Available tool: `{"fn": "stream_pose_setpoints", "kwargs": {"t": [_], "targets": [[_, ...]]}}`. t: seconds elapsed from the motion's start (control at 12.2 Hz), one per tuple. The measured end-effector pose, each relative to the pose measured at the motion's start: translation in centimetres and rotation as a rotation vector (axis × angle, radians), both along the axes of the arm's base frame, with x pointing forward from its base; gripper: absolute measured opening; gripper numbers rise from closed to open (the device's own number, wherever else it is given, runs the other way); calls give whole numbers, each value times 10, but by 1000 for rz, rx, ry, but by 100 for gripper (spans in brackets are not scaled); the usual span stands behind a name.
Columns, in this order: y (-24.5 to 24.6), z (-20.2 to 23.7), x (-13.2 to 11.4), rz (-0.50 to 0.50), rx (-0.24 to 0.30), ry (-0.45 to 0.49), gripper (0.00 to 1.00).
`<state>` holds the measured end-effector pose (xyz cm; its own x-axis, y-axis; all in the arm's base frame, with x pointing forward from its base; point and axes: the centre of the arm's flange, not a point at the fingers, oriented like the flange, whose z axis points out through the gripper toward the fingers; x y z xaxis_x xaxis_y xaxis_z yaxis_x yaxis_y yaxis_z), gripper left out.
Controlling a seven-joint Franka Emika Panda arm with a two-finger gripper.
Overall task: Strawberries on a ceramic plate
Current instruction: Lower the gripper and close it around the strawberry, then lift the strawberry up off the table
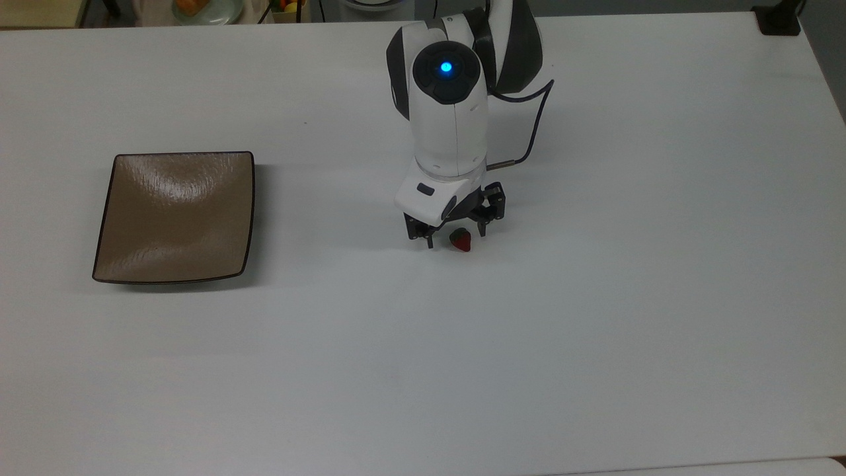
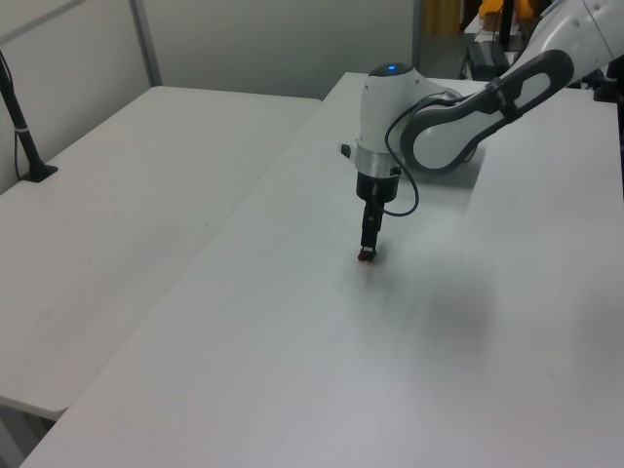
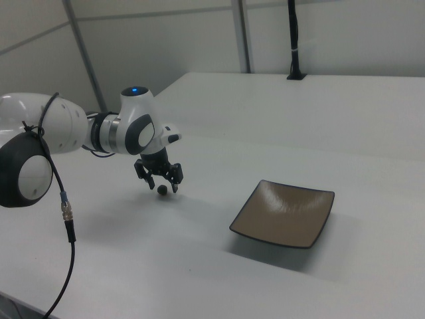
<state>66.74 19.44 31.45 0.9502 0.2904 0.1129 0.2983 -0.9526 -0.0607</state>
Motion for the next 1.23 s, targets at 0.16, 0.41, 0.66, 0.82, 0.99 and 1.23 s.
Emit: {"fn": "stream_pose_setpoints", "kwargs": {"t": [0.16,0.41,0.66,0.82,0.99,1.23], "targets": [[0,0,0,0,0,0,80],[0,0,0,0,0,-1,33],[0,2,1,0,1,-3,33],[-1,13,2,-2,3,-16,33],[-2,37,0,-1,1,-16,33],[-26,96,-10,-25,-17,14,33]]}}
